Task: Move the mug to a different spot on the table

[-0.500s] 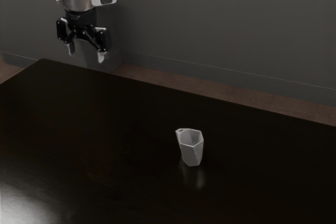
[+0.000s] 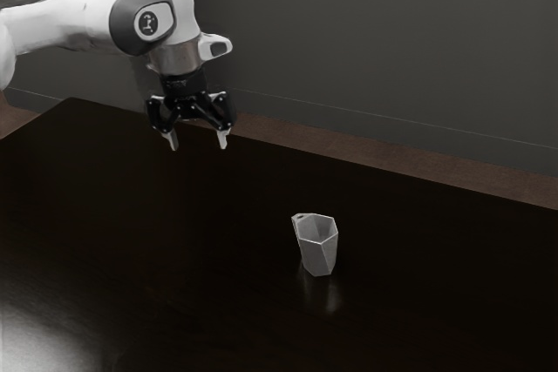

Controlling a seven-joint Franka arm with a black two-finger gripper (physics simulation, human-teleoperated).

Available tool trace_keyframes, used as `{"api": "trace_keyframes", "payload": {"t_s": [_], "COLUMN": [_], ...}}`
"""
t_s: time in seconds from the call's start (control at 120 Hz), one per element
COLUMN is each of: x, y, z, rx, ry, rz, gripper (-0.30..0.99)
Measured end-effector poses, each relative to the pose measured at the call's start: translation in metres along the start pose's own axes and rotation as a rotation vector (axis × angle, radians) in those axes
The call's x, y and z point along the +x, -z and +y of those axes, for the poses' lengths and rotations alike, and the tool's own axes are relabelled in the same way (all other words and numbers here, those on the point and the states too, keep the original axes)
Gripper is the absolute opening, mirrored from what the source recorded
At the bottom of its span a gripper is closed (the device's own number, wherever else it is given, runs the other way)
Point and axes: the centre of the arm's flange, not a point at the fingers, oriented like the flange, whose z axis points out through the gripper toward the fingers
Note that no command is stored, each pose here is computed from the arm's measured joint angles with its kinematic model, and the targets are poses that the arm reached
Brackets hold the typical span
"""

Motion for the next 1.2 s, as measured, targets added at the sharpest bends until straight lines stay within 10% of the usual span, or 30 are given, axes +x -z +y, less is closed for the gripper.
{"api": "trace_keyframes", "payload": {"t_s": [0.15,0.35,1.2], "x": [0.055,0.091,0.11], "y": [-0.054,-0.127,-0.206], "z": [-0.067,-0.048,0.095], "rx": [-0.13,-0.176,-0.169], "ry": [0.36,0.586,0.735], "rz": [-0.08,-0.138,-0.123], "gripper": [0.69,0.69,0.67]}}
